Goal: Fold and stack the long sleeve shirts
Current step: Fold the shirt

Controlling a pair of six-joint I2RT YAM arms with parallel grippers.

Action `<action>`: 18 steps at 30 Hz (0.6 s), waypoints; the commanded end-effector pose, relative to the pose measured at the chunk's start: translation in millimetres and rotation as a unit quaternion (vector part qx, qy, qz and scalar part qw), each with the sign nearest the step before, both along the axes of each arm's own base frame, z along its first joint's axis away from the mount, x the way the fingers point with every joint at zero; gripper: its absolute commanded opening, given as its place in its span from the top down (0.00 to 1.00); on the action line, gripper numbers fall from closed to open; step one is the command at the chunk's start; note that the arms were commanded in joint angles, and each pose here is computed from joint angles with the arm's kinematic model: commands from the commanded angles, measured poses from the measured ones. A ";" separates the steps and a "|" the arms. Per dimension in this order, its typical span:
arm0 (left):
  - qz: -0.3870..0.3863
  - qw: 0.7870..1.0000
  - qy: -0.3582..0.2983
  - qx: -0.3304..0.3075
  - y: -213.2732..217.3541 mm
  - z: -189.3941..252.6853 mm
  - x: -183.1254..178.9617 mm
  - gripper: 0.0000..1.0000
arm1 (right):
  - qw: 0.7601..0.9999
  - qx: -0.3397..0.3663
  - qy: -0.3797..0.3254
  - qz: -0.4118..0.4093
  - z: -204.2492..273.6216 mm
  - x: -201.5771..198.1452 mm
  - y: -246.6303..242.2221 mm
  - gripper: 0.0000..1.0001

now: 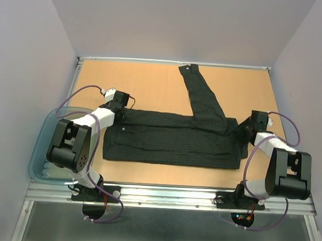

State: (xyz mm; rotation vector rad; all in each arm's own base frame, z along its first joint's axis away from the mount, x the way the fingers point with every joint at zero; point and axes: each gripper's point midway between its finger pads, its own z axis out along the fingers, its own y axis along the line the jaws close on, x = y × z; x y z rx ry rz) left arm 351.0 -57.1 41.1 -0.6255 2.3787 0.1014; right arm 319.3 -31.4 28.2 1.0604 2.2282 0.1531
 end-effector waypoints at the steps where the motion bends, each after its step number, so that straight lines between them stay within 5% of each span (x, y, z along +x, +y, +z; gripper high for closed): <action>1: 0.007 0.999 0.002 0.044 15.6 9.4 3.4 0.83 | 0.999 -0.023 0.024 -0.027 -15.8 -12.0 -19.4 0.51; 7: 0.003 0.999 0.015 0.038 11.7 2.4 2.1 0.72 | 1.000 -0.019 0.004 -0.017 -2.9 -4.6 -18.2 0.50; 12: -0.009 1.000 -0.013 0.010 0.8 25.0 7.5 0.27 | 0.998 -0.002 -0.054 0.021 35.6 13.4 -6.0 0.45; 15: -0.022 0.999 -0.039 -0.011 -9.7 49.6 13.6 0.15 | 0.994 0.017 -0.095 0.045 63.2 22.6 5.2 0.42; 18: -0.045 0.996 -0.075 -0.035 -28.8 79.6 20.2 0.14 | 0.988 0.028 -0.132 0.069 90.6 38.0 12.8 0.42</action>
